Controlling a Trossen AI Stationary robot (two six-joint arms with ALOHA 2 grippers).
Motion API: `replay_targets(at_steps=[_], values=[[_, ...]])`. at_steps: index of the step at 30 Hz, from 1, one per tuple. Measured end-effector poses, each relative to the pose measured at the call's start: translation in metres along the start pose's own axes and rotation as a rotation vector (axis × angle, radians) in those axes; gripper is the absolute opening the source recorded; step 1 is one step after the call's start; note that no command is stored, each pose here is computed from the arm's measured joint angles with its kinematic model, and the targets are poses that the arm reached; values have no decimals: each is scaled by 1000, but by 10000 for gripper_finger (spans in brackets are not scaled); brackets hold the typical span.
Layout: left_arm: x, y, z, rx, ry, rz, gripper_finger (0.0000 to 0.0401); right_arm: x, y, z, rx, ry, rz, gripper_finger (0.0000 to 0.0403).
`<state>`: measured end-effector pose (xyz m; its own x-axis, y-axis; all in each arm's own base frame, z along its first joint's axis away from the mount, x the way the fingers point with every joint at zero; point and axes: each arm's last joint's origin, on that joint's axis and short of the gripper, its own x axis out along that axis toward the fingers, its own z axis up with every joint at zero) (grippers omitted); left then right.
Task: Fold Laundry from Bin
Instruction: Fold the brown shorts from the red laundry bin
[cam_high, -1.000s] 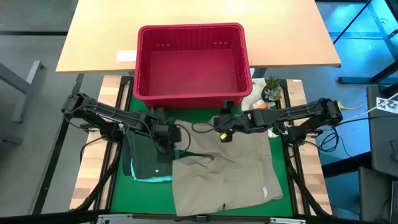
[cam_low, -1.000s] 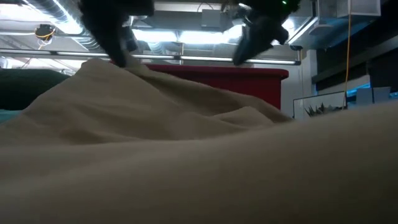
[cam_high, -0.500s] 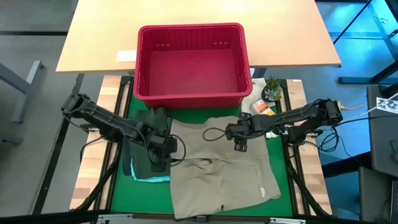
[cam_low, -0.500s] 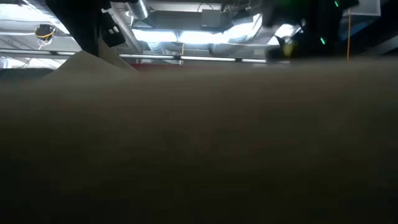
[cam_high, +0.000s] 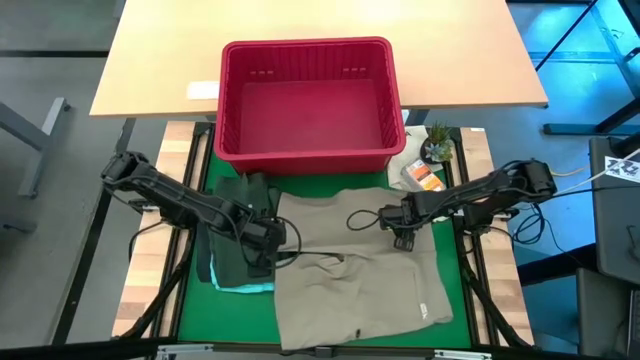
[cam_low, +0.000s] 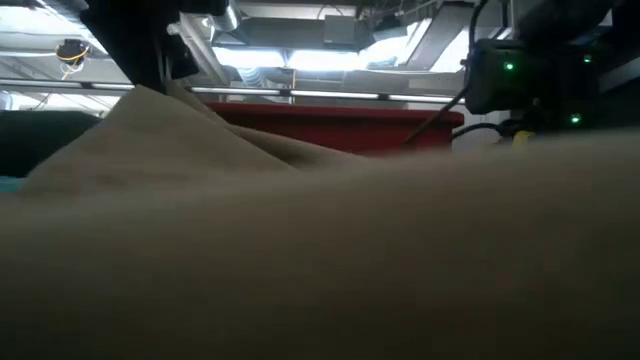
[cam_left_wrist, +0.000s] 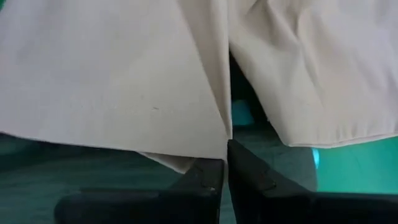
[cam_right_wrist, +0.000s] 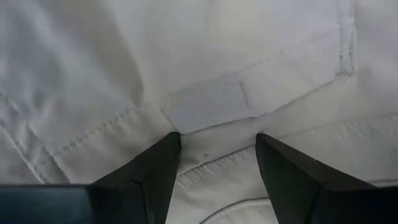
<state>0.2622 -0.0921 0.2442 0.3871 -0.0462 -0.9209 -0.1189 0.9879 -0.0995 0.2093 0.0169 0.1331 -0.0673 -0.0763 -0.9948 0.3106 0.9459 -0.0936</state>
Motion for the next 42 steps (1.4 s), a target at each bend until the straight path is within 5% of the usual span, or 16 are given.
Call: replay_targets(at_steps=[17, 32, 42], values=[[26, 9, 8, -89, 51, 49, 124, 0, -8, -25, 156, 282, -52, 218], [27, 61, 42, -166, -118, 67, 141, -43, 3, 11, 53, 82, -10, 218], [23, 45, 60, -93, -306, -91, 141, -70, 10, 26, -5, 2, 72, 218]])
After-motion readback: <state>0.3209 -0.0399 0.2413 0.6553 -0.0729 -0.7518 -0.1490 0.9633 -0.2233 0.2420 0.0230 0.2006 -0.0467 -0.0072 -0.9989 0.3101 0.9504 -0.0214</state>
